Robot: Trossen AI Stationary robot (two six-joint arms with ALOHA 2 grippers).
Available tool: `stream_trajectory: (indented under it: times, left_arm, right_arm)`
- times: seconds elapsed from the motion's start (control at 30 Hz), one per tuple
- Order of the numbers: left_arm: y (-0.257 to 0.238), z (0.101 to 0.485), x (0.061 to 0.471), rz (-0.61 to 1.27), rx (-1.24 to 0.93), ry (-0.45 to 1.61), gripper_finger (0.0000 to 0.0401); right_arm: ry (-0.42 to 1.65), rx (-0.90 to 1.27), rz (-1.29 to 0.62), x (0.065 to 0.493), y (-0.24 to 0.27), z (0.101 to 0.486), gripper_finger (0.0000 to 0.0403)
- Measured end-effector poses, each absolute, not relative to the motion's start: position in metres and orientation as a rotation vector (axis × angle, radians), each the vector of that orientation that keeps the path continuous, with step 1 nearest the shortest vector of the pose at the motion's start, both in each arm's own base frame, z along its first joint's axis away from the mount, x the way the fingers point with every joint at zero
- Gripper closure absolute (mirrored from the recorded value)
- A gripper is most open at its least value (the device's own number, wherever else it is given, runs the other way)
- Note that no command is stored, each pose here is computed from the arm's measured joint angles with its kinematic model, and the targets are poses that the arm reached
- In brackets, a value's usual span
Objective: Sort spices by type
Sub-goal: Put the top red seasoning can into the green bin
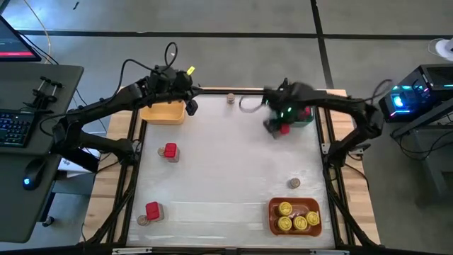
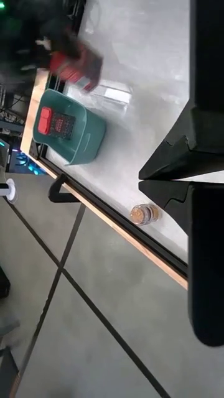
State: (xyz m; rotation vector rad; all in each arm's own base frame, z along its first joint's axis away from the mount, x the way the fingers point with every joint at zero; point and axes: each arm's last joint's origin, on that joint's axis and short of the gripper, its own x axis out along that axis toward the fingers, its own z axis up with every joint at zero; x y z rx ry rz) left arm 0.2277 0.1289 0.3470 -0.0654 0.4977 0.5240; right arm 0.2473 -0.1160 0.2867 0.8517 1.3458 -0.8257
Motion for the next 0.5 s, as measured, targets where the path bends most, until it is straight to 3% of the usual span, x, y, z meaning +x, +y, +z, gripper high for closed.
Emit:
stream_trajectory:
  times: [0.2,0.5]
  left_arm:
    - [0.130,0.350,0.229,0.526,-0.057,0.467,0.0401]
    - [0.130,0.350,0.229,0.527,-0.055,0.461,0.0401]
  right_arm:
    - [1.187,0.775,-1.085,0.221,-0.163,0.329,0.0195]
    - [1.275,0.990,-1.190,0.184,-0.223,0.276,0.0195]
